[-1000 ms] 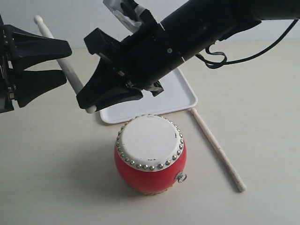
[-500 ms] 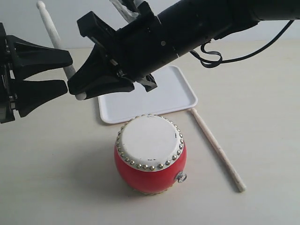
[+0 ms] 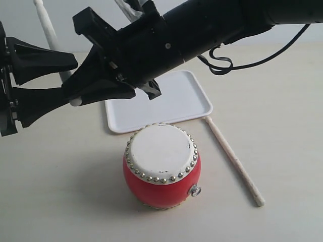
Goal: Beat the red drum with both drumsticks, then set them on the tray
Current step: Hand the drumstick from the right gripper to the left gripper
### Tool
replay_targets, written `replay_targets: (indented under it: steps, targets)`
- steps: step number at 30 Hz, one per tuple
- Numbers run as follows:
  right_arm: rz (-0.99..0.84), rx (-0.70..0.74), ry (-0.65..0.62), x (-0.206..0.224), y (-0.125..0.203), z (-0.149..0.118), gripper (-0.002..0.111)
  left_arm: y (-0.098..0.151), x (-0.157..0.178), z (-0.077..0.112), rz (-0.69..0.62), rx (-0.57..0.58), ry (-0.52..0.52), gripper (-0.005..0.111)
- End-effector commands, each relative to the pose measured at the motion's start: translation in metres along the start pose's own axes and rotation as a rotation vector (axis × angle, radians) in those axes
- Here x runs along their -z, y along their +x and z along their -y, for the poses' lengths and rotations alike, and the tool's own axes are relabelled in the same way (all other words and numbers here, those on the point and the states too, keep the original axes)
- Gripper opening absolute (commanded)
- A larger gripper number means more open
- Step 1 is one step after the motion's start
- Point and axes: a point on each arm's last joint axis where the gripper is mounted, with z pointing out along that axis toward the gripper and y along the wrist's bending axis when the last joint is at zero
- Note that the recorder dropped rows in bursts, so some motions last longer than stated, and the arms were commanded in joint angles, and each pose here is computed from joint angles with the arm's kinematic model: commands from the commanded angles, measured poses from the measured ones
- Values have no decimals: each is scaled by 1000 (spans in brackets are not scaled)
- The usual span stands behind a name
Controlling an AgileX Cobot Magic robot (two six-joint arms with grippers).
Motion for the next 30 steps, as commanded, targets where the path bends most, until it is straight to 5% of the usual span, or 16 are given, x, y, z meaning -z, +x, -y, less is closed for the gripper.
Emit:
replay_targets:
  steps: [1, 20, 23, 26, 30]
  targets:
    - [-39, 28, -7, -15, 9, -10, 0, 2, -1, 0, -9, 75, 10, 62]
    - [-67, 1, 129, -19, 14, 0, 0, 4, 0, -1, -33, 57, 2, 60]
    - [-73, 12, 142, -18, 14, 1, 0, 4, 0, -1, -30, 59, -2, 40]
    - [-72, 1, 141, -18, 14, 1, 0, 3, 0, -2, -24, 57, -11, 3]
    - [-75, -7, 140, -18, 15, 1, 0, 3, -1, -3, -16, 59, -14, 0]
